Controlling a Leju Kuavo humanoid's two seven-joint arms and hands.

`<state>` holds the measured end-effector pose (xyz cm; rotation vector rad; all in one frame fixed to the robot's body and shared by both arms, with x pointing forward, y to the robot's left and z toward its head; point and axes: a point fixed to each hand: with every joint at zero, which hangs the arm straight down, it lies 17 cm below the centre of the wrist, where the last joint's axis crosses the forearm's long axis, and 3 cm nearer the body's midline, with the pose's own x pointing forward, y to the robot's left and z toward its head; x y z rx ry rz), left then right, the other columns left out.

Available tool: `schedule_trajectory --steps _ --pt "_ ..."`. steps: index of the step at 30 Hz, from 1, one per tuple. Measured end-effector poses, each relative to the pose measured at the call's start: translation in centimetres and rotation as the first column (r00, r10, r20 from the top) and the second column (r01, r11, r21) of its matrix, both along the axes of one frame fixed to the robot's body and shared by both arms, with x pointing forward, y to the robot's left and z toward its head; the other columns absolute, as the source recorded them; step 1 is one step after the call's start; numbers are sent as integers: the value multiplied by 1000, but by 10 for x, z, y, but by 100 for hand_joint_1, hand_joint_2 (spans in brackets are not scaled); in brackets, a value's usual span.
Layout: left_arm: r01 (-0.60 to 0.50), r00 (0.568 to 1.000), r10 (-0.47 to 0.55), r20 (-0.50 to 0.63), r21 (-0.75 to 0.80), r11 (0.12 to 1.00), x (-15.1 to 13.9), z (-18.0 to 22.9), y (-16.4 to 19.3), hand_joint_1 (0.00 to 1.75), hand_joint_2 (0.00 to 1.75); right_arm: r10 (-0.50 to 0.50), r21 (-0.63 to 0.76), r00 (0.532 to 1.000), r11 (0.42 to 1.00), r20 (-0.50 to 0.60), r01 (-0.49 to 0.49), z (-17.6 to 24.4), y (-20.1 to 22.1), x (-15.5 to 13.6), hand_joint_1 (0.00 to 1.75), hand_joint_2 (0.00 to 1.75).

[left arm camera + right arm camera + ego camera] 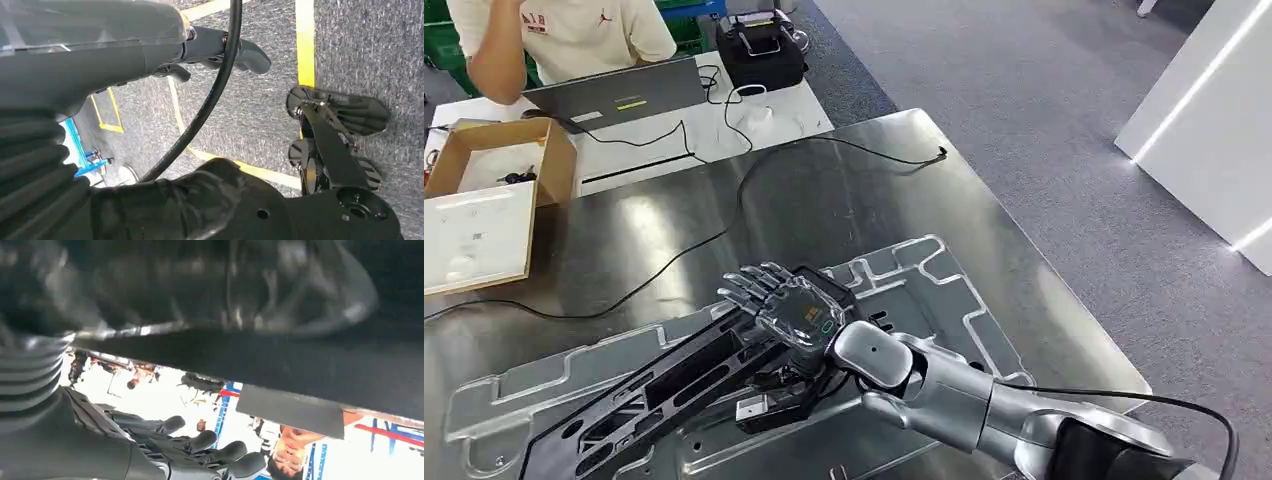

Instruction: Take the parts from the cabinet and place them on the table.

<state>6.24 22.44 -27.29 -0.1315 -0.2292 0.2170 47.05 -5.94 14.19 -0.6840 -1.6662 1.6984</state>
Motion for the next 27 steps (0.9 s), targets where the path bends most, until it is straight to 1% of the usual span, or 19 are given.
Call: schedule_trajectory --steps 14,19,27 --pt "-9 1000 9 3 3 1000 1 0 1 0 0 -7 9 1000 1000 8 7 4 -2 1 0 0" --pt "-10 1000 10 -1 3 1000 0 0 1 0 0 -8 8 1000 1000 -5 8 -2 -2 -2 0 0" --pt "-5 1000 5 -4 4 1000 0 0 -1 0 0 -5 17 1000 1000 10 5 5 -1 -2 0 0"
